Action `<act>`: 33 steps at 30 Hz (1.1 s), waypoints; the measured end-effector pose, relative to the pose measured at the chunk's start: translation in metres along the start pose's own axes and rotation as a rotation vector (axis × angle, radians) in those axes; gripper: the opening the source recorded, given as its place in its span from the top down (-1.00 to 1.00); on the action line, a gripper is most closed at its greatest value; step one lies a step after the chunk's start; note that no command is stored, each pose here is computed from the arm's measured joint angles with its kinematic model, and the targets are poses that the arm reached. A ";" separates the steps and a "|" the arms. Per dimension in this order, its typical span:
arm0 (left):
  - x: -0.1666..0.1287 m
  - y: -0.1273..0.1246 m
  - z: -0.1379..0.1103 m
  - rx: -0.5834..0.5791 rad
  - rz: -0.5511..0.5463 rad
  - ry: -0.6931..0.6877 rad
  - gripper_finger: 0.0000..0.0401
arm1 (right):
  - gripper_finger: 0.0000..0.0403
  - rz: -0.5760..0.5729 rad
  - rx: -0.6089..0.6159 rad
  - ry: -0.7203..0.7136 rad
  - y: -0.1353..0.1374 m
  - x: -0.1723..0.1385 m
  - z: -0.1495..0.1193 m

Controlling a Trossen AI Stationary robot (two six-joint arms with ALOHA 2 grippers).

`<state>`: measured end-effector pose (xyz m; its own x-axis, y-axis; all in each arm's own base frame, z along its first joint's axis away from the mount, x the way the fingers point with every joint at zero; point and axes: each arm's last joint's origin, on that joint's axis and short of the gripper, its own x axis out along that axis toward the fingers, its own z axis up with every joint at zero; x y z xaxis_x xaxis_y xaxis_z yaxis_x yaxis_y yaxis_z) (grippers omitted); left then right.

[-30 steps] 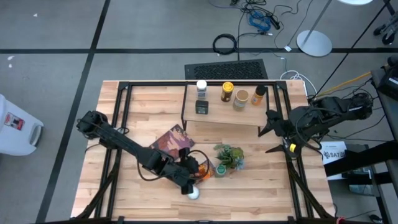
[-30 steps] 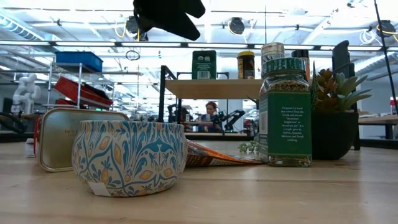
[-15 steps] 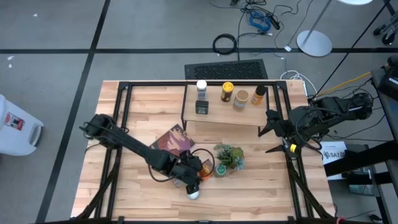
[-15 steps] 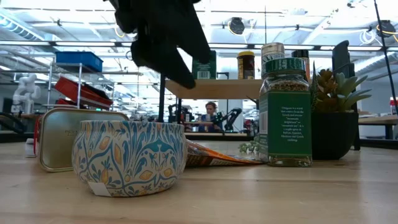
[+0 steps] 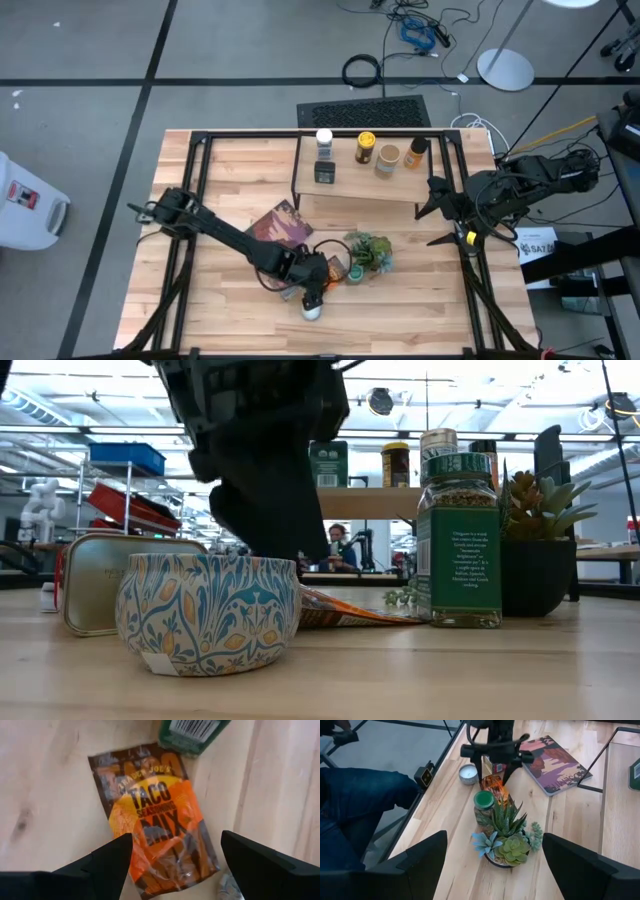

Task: Shelf spices
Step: Put the orange seasoning bag on the shelf

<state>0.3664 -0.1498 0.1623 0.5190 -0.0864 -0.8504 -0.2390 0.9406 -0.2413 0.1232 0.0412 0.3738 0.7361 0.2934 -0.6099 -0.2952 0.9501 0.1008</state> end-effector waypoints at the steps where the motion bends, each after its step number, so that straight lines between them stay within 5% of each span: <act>1: 0.003 0.001 -0.001 -0.001 0.001 0.007 -0.57 | -0.57 0.000 0.000 -0.001 0.000 0.000 0.000; 12: 0.022 0.010 -0.001 -0.020 0.004 0.050 -0.50 | -0.57 0.001 -0.001 -0.012 0.000 0.000 0.001; 33: 0.019 0.013 0.002 0.039 -0.001 0.051 0.52 | -0.57 0.001 -0.001 -0.015 0.000 0.000 0.001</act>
<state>0.3747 -0.1385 0.1442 0.4764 -0.1029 -0.8732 -0.2060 0.9524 -0.2246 0.1240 0.0415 0.3749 0.7445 0.2962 -0.5983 -0.2966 0.9497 0.1010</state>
